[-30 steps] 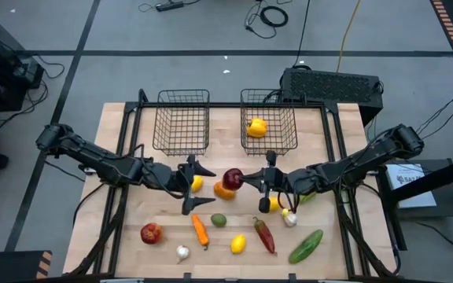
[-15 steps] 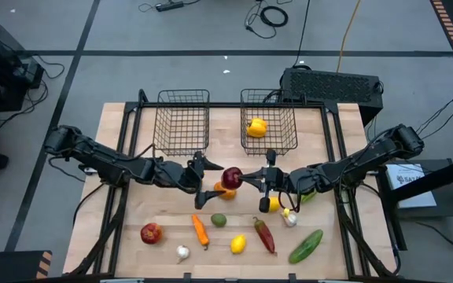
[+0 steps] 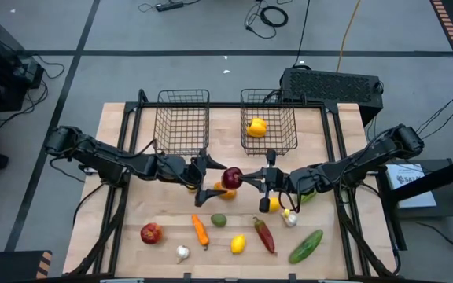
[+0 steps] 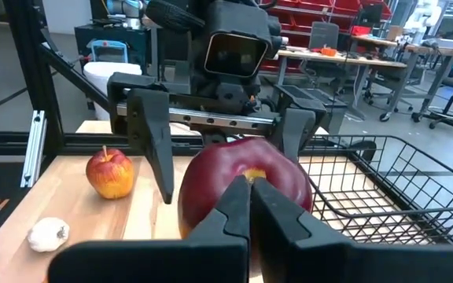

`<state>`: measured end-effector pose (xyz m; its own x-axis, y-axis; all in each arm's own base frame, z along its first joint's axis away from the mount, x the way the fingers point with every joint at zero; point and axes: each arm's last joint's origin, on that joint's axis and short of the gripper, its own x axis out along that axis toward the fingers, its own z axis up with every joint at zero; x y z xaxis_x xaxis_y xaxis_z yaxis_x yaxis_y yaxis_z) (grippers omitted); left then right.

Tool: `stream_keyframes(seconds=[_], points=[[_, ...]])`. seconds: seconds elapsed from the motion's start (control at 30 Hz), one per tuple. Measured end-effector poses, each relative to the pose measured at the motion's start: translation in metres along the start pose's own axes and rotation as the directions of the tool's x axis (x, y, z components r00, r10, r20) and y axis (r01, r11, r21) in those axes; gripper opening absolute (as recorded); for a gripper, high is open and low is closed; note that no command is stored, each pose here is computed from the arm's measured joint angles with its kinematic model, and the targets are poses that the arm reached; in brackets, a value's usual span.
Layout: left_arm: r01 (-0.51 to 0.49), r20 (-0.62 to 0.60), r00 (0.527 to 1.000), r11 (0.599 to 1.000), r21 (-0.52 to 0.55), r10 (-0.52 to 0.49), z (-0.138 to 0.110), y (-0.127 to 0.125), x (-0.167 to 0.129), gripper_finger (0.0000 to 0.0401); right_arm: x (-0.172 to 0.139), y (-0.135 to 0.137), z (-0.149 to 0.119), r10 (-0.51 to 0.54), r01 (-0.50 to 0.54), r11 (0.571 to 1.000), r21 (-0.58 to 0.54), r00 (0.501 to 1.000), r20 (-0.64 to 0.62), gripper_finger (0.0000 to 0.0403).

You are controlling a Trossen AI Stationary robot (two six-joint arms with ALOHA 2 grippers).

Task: Sort produce into baskets
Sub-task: Put the top red apple into the left mesh basket

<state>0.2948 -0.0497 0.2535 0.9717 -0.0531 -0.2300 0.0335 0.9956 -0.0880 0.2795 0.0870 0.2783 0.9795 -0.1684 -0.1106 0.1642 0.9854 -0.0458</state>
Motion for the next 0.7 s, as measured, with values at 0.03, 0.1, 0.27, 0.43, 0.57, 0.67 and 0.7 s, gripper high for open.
stream_keyframes(seconds=[0.03, 0.1, 0.27, 0.43, 0.57, 0.67, 0.7], points=[[0.011, -0.001, 1.000, 1.000, 0.002, -0.011, 0.000, 0.000, 0.000, 0.0398, 0.000, 0.000, 0.000, 0.000, 0.000, 1.000, 0.000, 1.000, 0.001, 0.0000], [0.021, -0.006, 1.000, 1.000, 0.003, -0.021, 0.000, -0.001, 0.000, 0.0391, 0.000, 0.000, 0.000, 0.000, 0.000, 1.000, 0.001, 1.000, 0.005, 0.0000], [-0.001, -0.023, 1.000, 1.000, 0.007, 0.001, -0.005, 0.001, 0.005, 0.0365, 0.000, 0.000, 0.002, 0.001, -0.001, 1.000, 0.004, 1.000, 0.019, 0.0000], [0.001, -0.005, 1.000, 1.000, 0.003, -0.001, -0.007, 0.002, 0.010, 0.0357, 0.000, 0.000, 0.002, 0.005, -0.005, 1.000, 0.004, 1.000, 0.020, 0.0000], [0.003, 0.004, 1.000, 1.000, 0.002, -0.003, -0.007, 0.004, 0.011, 0.0356, 0.000, 0.001, 0.002, 0.025, -0.025, 1.000, 0.004, 0.999, 0.020, 0.0000], [0.003, 0.002, 1.000, 1.000, 0.020, -0.003, -0.007, 0.004, 0.011, 0.0356, 0.000, 0.001, 0.002, 0.026, -0.026, 1.000, 0.003, 0.999, 0.018, 0.0000], [0.003, 0.003, 1.000, 1.000, 0.025, -0.003, -0.007, 0.004, 0.011, 0.0356, 0.000, 0.001, 0.002, 0.026, -0.026, 1.000, 0.003, 0.999, 0.018, 0.0000]])
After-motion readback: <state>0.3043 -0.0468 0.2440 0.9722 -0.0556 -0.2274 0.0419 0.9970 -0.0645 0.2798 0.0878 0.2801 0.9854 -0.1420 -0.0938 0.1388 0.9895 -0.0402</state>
